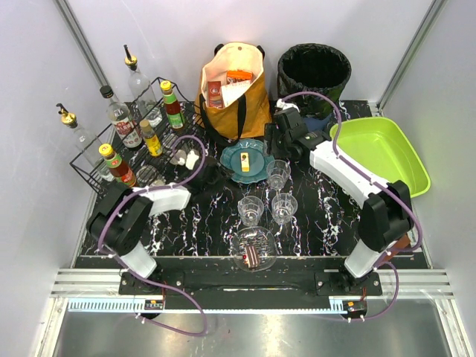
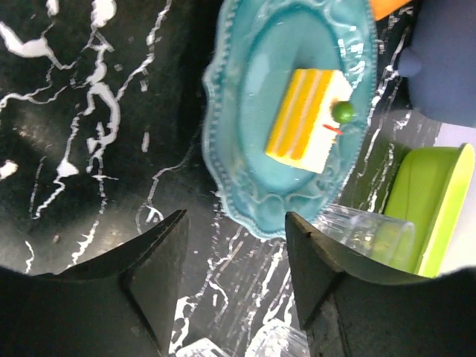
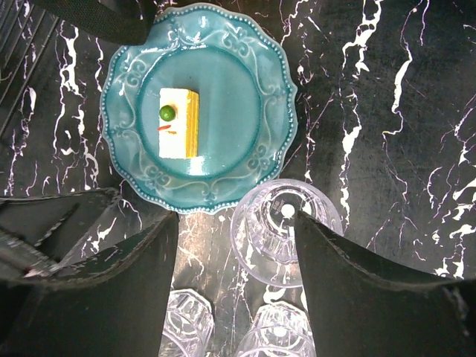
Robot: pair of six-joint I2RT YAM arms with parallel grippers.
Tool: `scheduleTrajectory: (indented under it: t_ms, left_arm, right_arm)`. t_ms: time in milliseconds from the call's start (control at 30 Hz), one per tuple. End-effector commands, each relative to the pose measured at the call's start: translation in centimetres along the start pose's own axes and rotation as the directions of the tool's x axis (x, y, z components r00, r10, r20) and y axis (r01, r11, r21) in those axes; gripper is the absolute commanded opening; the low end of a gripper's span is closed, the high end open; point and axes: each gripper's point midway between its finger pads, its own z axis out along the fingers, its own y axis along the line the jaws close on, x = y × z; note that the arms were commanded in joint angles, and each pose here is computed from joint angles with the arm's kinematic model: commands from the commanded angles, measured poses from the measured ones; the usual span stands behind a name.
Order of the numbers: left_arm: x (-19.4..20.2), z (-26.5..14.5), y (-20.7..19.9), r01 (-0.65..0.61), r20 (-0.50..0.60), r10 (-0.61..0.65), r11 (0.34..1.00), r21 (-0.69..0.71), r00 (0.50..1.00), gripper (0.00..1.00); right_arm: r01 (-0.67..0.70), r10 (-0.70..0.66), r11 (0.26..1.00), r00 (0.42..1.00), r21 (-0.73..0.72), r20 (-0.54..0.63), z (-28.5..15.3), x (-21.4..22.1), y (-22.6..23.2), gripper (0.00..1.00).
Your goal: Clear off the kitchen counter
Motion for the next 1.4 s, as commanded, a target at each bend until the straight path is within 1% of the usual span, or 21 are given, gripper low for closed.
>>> scheduleTrajectory:
  t_ms: [0, 133, 200, 300, 433, 600, 700, 833, 967, 1033, 1100, 1133, 1233, 1367]
  left_arm:
    - [-0.4, 1.6, -1.2, 0.089, 0.064, -0.098, 0.988, 0.13, 0.993, 0.56]
    - [0.5, 2.4, 1.2, 0.118, 0.059, -0.124, 0.988, 0.102, 0.991, 0.55]
    - [0.7, 2.8, 1.7, 0.141, 0.059, -0.148, 0.983, 0.114, 0.987, 0.55]
    - [0.8, 3.7, 1.6, 0.143, 0.06, -0.151, 0.982, 0.122, 0.987, 0.54]
    - [1.0, 4.9, 2.5, 0.159, 0.071, -0.165, 0.983, 0.093, 0.984, 0.48]
    - [1.4, 5.8, 3.9, 0.195, 0.073, -0.199, 0.98, 0.047, 0.977, 0.44]
    - [1.3, 6.1, 3.7, 0.197, 0.077, -0.201, 0.979, 0.059, 0.976, 0.42]
    - [1.0, 6.7, 2.9, 0.215, 0.084, -0.22, 0.975, 0.063, 0.972, 0.38]
    - [1.1, 7.2, 2.7, 0.22, 0.075, -0.224, 0.974, 0.06, 0.972, 0.25]
    - [1.1, 7.2, 2.6, 0.221, 0.073, -0.225, 0.973, 0.06, 0.972, 0.17]
    - [1.0, 7.3, 2.6, 0.217, 0.07, -0.221, 0.974, 0.061, 0.973, 0.05]
    - [0.9, 7.3, 2.7, 0.214, 0.068, -0.218, 0.975, 0.059, 0.974, 0.0]
    - [0.7, 7.1, 2.5, 0.203, 0.059, -0.208, 0.976, 0.084, 0.976, 0.0]
    - [0.3, 6.0, 1.2, 0.191, 0.036, -0.198, 0.973, 0.132, 0.98, 0.0]
  right_arm:
    - [-0.03, 0.033, 0.999, 0.997, -0.044, 0.063, -2.6, -2.1, 0.1, 0.69]
    - [-0.025, 0.028, 0.999, 0.997, -0.041, 0.069, -2.9, -2.5, -0.1, 0.69]
    - [-0.025, 0.028, 0.999, 0.997, -0.035, 0.068, -2.9, -2.7, -0.3, 0.69]
    - [-0.021, 0.024, 0.999, 0.997, -0.036, 0.069, -2.9, -2.9, -0.3, 0.69]
    - [-0.011, 0.013, 1.0, 0.997, -0.028, 0.071, -3.0, -3.1, -0.7, 0.69]
    - [-0.006, 0.007, 1.0, 0.997, -0.018, 0.07, -3.2, -3.3, -1.2, 0.69]
    - [0.007, -0.007, 1.0, 0.997, -0.004, 0.073, -3.4, -3.4, -1.8, 0.69]
    - [0.009, -0.009, 1.0, 0.997, 0.009, 0.08, -3.7, -3.7, -2.5, 0.7]
    - [-0.001, 0.0, 1.0, 0.996, 0.011, 0.084, -4.0, -3.8, -2.8, 0.7]
    - [-0.003, 0.002, 1.0, 0.996, 0.014, 0.088, -4.1, -3.9, -3.0, 0.7]
    - [-0.003, 0.001, 1.0, 0.996, 0.017, 0.09, -4.3, -3.9, -3.2, 0.7]
    - [-0.003, 0.001, 1.0, 0.996, 0.019, 0.093, -4.3, -3.9, -3.2, 0.7]
    - [-0.002, 0.0, 1.0, 0.996, 0.025, 0.095, -4.5, -3.8, -3.5, 0.7]
    - [-0.011, 0.009, 1.0, 0.995, 0.021, 0.1, -4.9, -3.8, -3.6, 0.7]
